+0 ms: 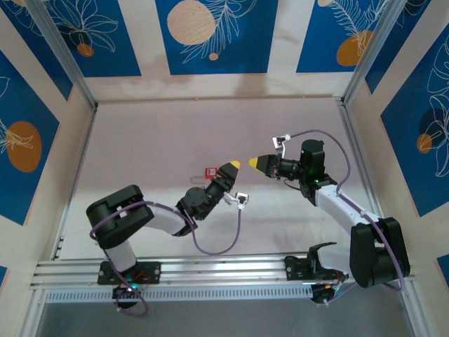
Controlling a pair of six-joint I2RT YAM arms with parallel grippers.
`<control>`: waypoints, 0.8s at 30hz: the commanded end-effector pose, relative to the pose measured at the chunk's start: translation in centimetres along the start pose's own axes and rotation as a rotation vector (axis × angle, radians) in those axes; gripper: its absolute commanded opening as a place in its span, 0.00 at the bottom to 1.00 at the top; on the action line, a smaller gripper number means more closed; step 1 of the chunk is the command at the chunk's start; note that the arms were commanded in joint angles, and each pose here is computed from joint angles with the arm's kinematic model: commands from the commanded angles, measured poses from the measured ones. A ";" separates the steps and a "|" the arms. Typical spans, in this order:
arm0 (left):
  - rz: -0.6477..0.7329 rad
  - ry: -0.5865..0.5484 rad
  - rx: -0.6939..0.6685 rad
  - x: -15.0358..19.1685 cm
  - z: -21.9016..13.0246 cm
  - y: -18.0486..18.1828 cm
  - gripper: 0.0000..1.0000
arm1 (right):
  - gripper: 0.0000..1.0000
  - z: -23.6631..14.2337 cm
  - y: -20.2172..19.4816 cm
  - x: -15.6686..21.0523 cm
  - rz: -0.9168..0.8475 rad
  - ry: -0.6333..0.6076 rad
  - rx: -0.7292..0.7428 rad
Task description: Unlock with the key
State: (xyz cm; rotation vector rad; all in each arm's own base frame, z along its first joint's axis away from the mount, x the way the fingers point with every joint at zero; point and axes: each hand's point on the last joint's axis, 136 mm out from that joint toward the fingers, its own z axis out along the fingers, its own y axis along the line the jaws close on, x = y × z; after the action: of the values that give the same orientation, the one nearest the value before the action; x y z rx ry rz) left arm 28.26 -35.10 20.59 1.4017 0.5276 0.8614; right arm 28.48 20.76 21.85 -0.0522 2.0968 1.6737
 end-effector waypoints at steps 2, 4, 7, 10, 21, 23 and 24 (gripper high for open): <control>-0.036 0.047 0.014 0.8 -0.3 -0.7 0.74 | 0.00 -1.0 0.5 -0.2 -0.045 -0.026 0.027; -0.112 0.086 0.017 1.5 -0.4 -0.8 0.87 | 0.00 -1.5 0.1 0.2 -0.050 -0.035 0.062; -0.212 0.179 0.062 3.1 -0.6 -1.7 0.91 | 0.00 -2.4 -0.7 0.6 -0.044 -0.061 0.113; -0.284 0.225 0.203 3.8 -1.9 -4.5 0.91 | 0.00 -3.3 -1.2 0.7 -0.035 -0.091 0.150; -0.638 0.281 1.058 2.5 -9.3 -10.3 0.92 | 0.00 -5.1 -2.6 1.0 0.000 -0.148 0.238; -0.645 0.290 1.178 1.9 -10.0 -11.3 0.92 | 0.00 -5.3 -2.9 1.1 0.012 -0.156 0.242; -0.655 0.294 1.224 1.6 -10.1 -11.7 0.92 | 0.00 -5.4 -3.0 1.2 0.020 -0.159 0.245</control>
State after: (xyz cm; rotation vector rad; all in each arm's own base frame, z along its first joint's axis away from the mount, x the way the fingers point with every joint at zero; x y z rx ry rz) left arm 28.38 -30.20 14.33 1.7035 1.5203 0.2674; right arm 26.97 15.74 20.66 0.1252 2.1372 1.3909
